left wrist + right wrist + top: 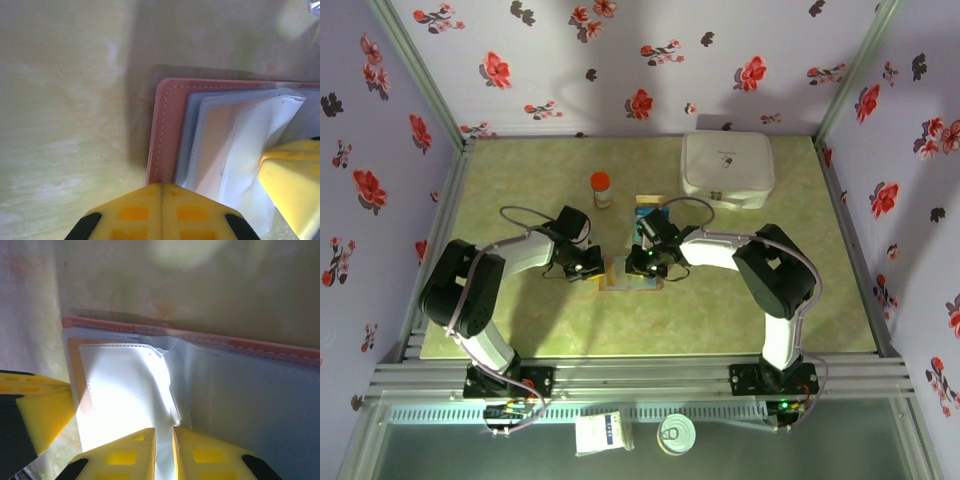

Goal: Take the credit cards out of the card holder

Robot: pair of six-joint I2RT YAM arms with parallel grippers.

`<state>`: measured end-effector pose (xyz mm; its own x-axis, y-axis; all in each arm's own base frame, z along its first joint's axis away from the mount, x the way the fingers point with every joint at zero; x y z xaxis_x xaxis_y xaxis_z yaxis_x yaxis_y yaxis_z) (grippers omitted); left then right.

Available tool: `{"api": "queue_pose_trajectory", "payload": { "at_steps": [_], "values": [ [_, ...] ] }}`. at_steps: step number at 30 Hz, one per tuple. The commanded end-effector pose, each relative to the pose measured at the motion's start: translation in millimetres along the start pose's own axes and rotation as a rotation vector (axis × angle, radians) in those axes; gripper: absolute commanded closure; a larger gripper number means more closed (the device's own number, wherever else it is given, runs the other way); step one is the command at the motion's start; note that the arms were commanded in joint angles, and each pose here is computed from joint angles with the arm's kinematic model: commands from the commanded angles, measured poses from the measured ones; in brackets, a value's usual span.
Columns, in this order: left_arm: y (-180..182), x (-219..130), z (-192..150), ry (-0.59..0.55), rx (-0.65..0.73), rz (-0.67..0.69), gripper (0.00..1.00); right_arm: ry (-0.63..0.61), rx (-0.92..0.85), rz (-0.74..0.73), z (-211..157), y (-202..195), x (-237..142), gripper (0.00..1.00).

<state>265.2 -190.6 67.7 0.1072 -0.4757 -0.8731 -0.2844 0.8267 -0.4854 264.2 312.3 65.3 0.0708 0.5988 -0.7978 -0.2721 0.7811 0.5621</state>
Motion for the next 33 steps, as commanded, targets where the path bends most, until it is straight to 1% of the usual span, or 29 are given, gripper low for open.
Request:
{"api": "queue_pose_trajectory", "payload": {
  "at_steps": [1, 3, 8, 11, 14, 17, 21, 33],
  "values": [
    [-14.4, -20.6, 5.4, -0.041, 0.011, -0.033, 0.94, -0.015, 0.029, 0.036, -1.4, -2.5, -3.9, 0.82],
    [-21.8, -25.0, 5.0, -0.042, 0.004, -0.071, 0.93, -0.016, 0.041, 0.045, -2.3, -4.8, -2.9, 0.82],
    [-38.3, -25.4, 2.9, -0.023, -0.021, -0.184, 0.8, -0.02, 0.054, 0.072, -2.9, -6.3, -1.0, 0.82],
    [-39.6, -17.4, 2.1, -0.003, -0.029, -0.183, 0.76, -0.026, 0.063, 0.084, -3.5, -7.8, 0.3, 0.83],
    [-34.0, -9.3, 1.9, 0.002, -0.042, -0.153, 0.72, -0.029, 0.078, 0.088, -4.4, -11.2, 1.8, 0.83],
    [-27.5, -4.7, 2.8, -0.012, -0.059, -0.124, 0.69, -0.03, 0.093, 0.086, -5.4, -15.3, 2.7, 0.86],
    [-26.5, 2.9, 3.5, -0.001, -0.071, -0.124, 0.68, -0.03, 0.105, 0.083, -8.5, -20.3, 3.9, 0.9],
    [-26.0, 16.9, 1.3, 0.042, -0.095, -0.135, 0.68, -0.028, 0.109, 0.102, -9.4, -21.4, 5.4, 0.9]
  ]
}}
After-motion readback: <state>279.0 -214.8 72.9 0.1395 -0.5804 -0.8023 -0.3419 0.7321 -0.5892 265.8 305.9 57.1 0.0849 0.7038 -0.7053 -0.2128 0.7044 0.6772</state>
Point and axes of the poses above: each hand's point on the last joint's axis, 136 mm out from that joint toward the fingers, its own x axis out along the fingers, its own y axis along the line the jaws close on, z = x × y, the point moved 5 cm from there along -x, back along the fingers, and after that the axes turned 13 degrees about -x, right-handed, at the moved point
